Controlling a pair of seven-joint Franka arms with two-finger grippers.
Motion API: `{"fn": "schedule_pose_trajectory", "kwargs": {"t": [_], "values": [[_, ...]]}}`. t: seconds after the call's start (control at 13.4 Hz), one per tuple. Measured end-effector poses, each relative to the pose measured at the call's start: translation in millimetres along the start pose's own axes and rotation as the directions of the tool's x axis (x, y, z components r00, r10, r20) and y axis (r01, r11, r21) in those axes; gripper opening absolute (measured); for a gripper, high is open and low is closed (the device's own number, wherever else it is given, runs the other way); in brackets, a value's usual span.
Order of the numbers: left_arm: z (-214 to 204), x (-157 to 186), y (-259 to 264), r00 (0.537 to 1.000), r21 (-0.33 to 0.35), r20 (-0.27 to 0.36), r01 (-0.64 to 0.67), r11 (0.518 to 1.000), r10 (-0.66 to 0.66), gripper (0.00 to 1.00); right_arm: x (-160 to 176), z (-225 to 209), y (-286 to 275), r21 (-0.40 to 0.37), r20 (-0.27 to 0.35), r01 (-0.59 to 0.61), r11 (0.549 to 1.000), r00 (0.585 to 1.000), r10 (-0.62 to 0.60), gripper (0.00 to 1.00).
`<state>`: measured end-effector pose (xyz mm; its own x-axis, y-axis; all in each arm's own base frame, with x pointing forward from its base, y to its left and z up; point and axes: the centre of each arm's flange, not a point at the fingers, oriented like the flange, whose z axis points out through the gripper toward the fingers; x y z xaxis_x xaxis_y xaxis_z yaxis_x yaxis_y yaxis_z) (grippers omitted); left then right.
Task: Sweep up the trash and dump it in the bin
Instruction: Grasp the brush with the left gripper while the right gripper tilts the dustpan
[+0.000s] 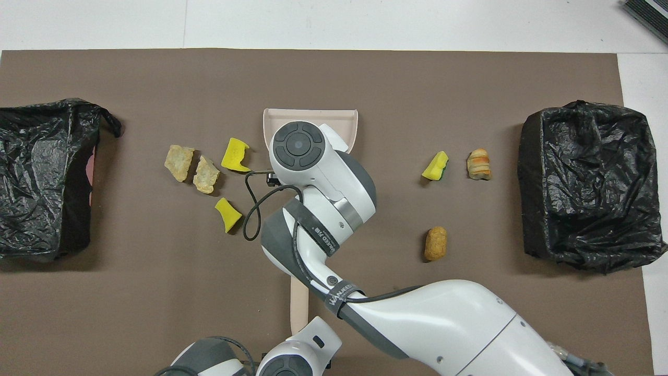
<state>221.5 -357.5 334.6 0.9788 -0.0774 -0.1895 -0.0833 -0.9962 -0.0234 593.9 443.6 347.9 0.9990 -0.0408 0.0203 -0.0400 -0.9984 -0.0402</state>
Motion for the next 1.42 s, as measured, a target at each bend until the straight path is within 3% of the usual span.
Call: {"fn": "schedule_pose_trajectory", "kwargs": {"t": [0.07,0.3,0.74,0.97,1.19,1.42], "values": [[-3,1,-4,1.000,0.004,0.009,0.009,1.000,-0.009,0.26,1,2,2,-0.003,0.004,-0.003,1.000,1.000,0.003,0.66],[-18,9,-21,0.999,0.001,0.023,0.048,0.999,-0.048,0.26,0,7,5,-0.010,0.011,-0.005,1.000,1.000,0.005,0.32],[-46,46,-71,0.982,0.010,0.083,0.168,0.986,-0.169,0.26,12,-6,17,-0.003,-0.019,0.004,1.000,1.000,-0.004,0.31],[-66,72,-107,0.964,-0.009,0.087,0.253,0.967,-0.251,0.26,19,-24,26,-0.025,-0.056,0.178,0.984,0.982,-0.179,0.31],[-99,111,-160,0.951,-0.037,0.044,0.309,0.950,-0.307,0.26,25,-25,39,-0.056,-0.034,0.410,0.910,0.910,-0.413,0.31],[-121,152,-236,0.950,-0.053,0.019,0.313,0.948,-0.312,0.26,35,-23,55,-0.105,-0.005,0.612,0.784,0.788,-0.616,0.31]]}}
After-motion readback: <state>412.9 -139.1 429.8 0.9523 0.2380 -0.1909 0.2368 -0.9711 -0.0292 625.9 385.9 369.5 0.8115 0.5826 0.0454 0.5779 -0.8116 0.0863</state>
